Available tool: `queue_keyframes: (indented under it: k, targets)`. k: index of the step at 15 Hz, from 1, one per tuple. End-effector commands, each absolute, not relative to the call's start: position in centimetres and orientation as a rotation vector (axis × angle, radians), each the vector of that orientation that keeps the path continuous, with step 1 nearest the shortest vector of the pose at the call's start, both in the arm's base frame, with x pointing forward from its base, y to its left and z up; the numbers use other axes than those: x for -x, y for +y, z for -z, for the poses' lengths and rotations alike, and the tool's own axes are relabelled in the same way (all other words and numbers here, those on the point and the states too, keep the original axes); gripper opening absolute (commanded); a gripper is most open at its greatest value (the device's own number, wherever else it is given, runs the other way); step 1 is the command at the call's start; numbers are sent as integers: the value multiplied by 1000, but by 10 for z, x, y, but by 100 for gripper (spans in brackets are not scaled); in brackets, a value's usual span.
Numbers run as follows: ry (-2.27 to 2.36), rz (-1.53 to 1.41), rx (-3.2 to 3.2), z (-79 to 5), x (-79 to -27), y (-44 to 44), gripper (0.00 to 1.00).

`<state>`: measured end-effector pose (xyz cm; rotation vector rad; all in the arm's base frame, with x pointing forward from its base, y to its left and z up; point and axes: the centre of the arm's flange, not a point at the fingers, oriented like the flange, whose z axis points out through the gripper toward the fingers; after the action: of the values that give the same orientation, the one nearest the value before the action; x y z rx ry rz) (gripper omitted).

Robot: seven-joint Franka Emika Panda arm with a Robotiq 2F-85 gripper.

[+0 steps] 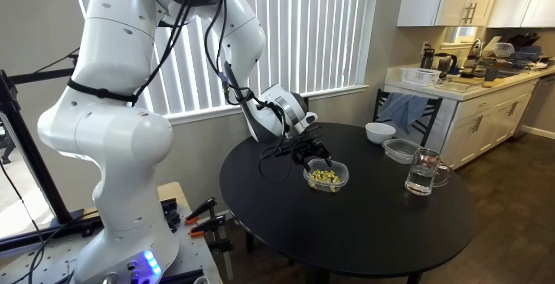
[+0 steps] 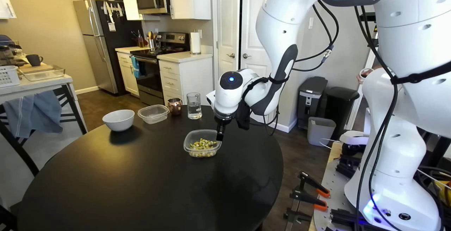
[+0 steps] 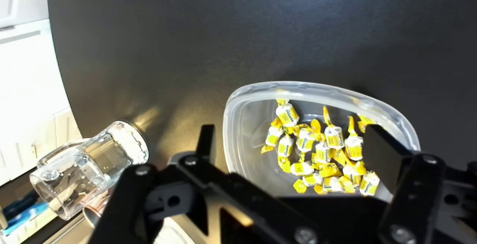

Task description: Pour the contents of the lunchbox onto the table

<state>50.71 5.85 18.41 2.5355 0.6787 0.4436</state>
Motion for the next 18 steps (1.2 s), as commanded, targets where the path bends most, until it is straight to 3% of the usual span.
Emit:
queue_keyframes:
  k: [1, 11, 17, 18]
  targets:
    - [679, -444, -2535, -184, -507, 58, 100]
    - [810, -542, -2588, -161, -538, 117, 100]
    - [845, -330, -2594, -83, -530, 115, 100]
    - [846, -305, -2585, -75, -528, 108, 75]
